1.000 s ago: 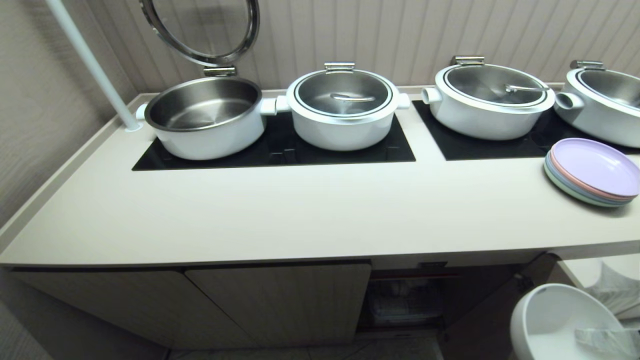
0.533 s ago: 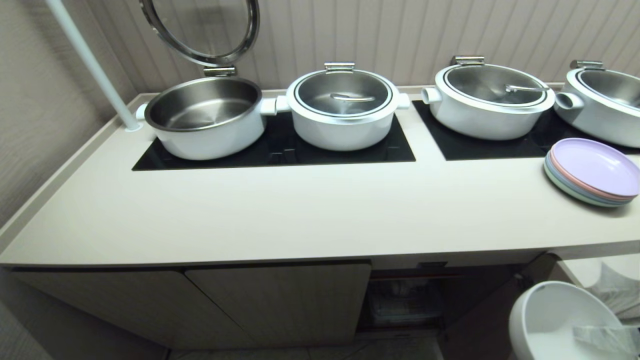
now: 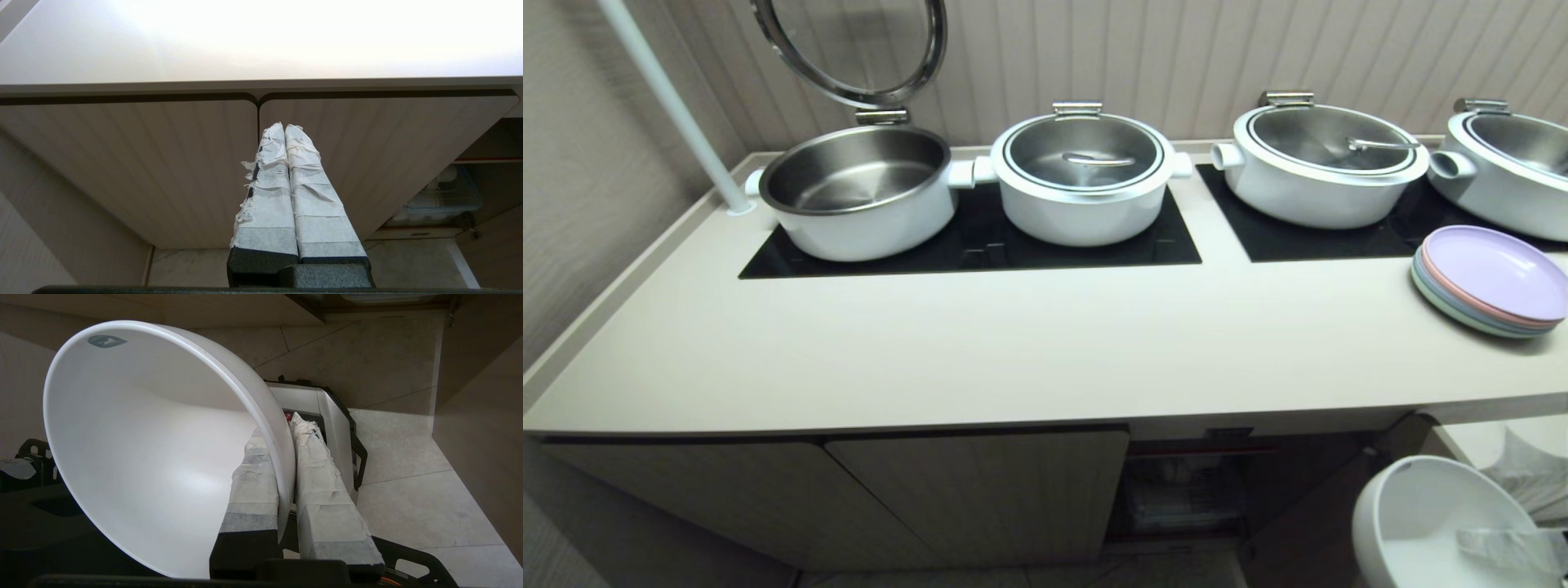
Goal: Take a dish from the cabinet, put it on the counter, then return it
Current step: Place it on the table
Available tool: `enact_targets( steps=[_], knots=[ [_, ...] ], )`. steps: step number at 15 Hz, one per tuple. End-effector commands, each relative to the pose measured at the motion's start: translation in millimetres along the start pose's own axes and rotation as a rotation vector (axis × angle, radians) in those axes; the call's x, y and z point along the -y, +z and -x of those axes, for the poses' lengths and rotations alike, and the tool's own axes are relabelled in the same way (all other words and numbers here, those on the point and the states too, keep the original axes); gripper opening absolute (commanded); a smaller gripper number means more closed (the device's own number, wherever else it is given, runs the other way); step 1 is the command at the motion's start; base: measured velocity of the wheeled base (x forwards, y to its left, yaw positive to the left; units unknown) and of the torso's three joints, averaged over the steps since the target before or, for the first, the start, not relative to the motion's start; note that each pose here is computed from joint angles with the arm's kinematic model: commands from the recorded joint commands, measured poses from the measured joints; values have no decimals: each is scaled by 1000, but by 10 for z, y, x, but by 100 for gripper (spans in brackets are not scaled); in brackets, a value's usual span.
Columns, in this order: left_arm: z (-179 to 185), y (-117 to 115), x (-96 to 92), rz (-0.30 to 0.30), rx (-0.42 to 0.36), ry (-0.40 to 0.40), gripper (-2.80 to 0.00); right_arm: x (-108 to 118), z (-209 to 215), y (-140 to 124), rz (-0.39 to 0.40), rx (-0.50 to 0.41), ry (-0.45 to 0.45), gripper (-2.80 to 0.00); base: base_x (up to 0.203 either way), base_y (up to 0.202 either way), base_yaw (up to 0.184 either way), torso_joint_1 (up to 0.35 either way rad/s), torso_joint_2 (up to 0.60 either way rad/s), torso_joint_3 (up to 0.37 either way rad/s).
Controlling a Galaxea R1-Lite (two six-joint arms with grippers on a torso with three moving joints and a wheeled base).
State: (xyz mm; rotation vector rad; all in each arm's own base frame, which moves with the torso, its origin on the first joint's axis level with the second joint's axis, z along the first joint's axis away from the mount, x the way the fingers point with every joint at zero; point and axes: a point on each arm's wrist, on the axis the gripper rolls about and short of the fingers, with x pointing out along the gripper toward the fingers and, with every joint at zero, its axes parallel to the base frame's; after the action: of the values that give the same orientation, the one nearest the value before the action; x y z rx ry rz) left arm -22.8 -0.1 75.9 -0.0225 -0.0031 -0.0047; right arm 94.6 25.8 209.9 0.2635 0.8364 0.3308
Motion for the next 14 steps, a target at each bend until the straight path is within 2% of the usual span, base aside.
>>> enact_targets(
  steps=[1, 14],
  knots=[
    [0, -1, 0, 0, 0, 0, -280, 1, 2, -7, -1, -3, 2, -280, 0, 0, 0, 0, 0, 0],
    [0, 1, 0, 1, 1, 0, -280, -1, -5, -2, 4, -4, 4, -280, 0, 0, 0, 0, 0, 0]
  ],
)
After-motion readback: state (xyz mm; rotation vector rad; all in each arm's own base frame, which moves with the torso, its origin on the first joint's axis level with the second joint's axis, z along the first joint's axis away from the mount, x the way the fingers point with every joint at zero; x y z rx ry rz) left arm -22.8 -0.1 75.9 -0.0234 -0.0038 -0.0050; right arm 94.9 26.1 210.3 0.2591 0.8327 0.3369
